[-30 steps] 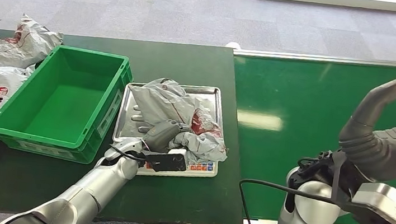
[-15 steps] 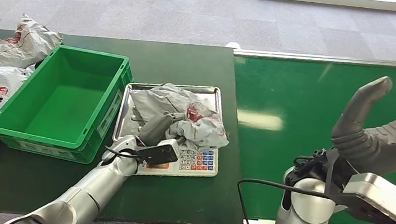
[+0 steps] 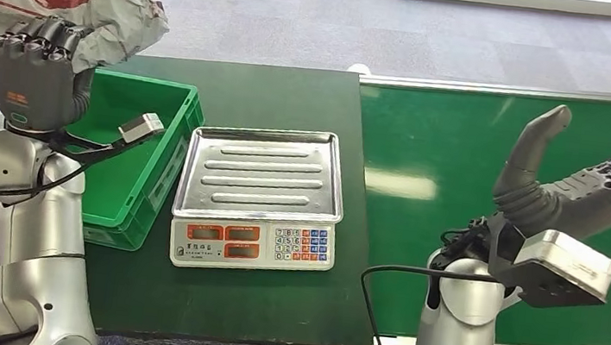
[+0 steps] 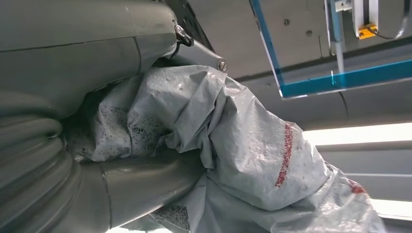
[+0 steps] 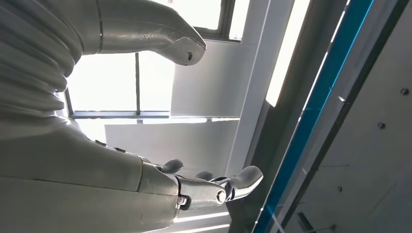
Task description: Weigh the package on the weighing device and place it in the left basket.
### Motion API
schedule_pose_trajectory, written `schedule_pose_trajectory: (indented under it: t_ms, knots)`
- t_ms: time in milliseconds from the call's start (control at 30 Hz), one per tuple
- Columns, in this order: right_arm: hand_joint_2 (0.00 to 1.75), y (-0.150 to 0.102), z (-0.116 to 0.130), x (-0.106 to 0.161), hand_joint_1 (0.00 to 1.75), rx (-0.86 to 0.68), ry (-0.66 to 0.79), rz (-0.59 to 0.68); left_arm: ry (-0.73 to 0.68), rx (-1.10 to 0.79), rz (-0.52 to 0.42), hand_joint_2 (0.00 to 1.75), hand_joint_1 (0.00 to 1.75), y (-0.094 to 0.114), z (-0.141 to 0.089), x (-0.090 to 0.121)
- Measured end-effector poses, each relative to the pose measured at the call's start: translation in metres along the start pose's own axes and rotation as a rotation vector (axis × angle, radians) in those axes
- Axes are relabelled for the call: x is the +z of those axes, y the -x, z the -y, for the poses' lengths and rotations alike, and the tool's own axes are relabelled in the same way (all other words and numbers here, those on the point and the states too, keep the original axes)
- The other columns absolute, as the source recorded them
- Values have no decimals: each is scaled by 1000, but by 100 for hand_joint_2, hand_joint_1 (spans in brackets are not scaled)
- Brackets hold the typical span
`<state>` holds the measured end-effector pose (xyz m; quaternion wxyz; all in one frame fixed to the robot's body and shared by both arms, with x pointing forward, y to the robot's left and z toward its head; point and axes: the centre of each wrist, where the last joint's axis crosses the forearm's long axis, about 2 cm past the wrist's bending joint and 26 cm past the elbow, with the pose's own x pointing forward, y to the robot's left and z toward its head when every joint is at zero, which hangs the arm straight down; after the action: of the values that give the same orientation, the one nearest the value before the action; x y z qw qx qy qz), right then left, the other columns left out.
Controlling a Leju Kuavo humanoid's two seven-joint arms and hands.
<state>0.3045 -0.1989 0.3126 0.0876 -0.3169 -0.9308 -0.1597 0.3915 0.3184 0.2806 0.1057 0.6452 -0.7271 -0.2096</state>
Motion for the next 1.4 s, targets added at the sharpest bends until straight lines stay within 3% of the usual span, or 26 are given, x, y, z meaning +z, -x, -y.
schedule_pose_trajectory:
  t_ms: [200,333,400,467,700,733,833,867,967,1400]
  knots:
    - [175,3,-2,1,0,4,-9,-4,-7,-68,-110,175,175,20,-10,9]
    - [175,4,-2,2,0,10,-15,-6,1,-88,-269,175,175,26,-11,12]
    - [175,4,-2,3,0,11,-16,-6,12,-96,-345,175,165,27,-10,14]
    - [175,4,-2,3,0,12,-17,-6,29,-102,-378,175,155,28,-7,15]
    - [175,4,-2,3,0,21,-23,-3,173,-93,-421,175,155,18,19,30]
    - [175,4,-2,2,0,23,-24,-3,200,-91,-415,175,140,16,23,34]
    - [175,4,-2,2,0,25,-26,-3,257,-87,-381,175,60,11,31,43]
    - [175,4,-2,2,0,26,-26,-3,270,-87,-372,131,40,10,33,45]
    - [175,4,-2,2,0,26,-26,1,315,-83,-349,0,3,8,40,52]
    - [175,5,-1,3,0,26,-25,1,403,-11,-224,0,0,-13,50,73]
